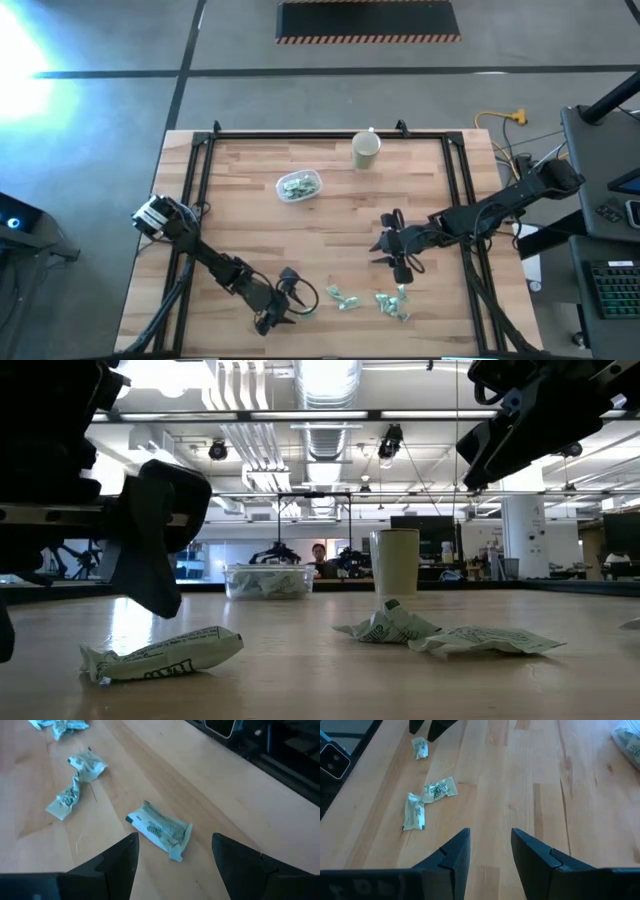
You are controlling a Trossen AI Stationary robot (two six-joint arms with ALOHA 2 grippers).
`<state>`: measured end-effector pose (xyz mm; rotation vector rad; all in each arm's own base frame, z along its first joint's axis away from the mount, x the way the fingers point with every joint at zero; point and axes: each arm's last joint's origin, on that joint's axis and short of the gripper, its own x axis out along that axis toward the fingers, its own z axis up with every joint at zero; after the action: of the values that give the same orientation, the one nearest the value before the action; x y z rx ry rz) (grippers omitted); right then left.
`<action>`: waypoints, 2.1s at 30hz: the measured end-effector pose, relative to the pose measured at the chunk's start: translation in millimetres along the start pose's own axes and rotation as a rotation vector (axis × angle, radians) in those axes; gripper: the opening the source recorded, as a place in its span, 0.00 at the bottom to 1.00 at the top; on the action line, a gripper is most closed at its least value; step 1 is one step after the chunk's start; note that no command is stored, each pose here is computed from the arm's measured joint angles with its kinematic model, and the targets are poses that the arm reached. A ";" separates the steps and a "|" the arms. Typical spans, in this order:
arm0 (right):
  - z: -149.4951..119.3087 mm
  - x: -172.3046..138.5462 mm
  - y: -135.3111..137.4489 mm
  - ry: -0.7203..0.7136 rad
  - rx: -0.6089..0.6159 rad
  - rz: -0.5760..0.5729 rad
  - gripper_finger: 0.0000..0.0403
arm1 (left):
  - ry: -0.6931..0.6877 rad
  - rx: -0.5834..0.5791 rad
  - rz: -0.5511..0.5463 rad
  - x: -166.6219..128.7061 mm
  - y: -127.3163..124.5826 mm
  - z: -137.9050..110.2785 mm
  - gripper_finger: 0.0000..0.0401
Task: Pick and place Stevia / Truvia into bins
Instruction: Put the stevia packet into the transparent container
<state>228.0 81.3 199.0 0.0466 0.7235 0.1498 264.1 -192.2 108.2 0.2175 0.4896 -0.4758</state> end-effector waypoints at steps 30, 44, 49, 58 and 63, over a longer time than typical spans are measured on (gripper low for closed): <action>-0.9 1.4 -0.1 0.007 -0.001 -0.001 0.32 | -0.044 0.065 0.017 17.6 -0.4 -7.8 0.58; -1.1 1.4 -0.1 0.008 -0.001 -0.001 0.32 | -0.025 0.064 0.020 16.9 2.1 -8.5 0.45; -1.1 1.4 -0.1 0.009 -0.002 -0.002 0.32 | -0.016 0.066 0.020 16.9 2.1 -9.4 0.29; -1.1 1.4 -0.1 0.009 -0.002 -0.002 0.32 | -0.007 0.089 0.029 17.0 4.2 -10.5 0.03; -1.9 1.6 -0.2 0.011 -0.002 -0.003 0.32 | -0.007 0.098 0.039 16.7 4.8 -10.3 0.01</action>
<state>228.0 81.3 196.6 0.0429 0.7345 0.1484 275.4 -191.3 91.4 0.3189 0.4550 -0.4629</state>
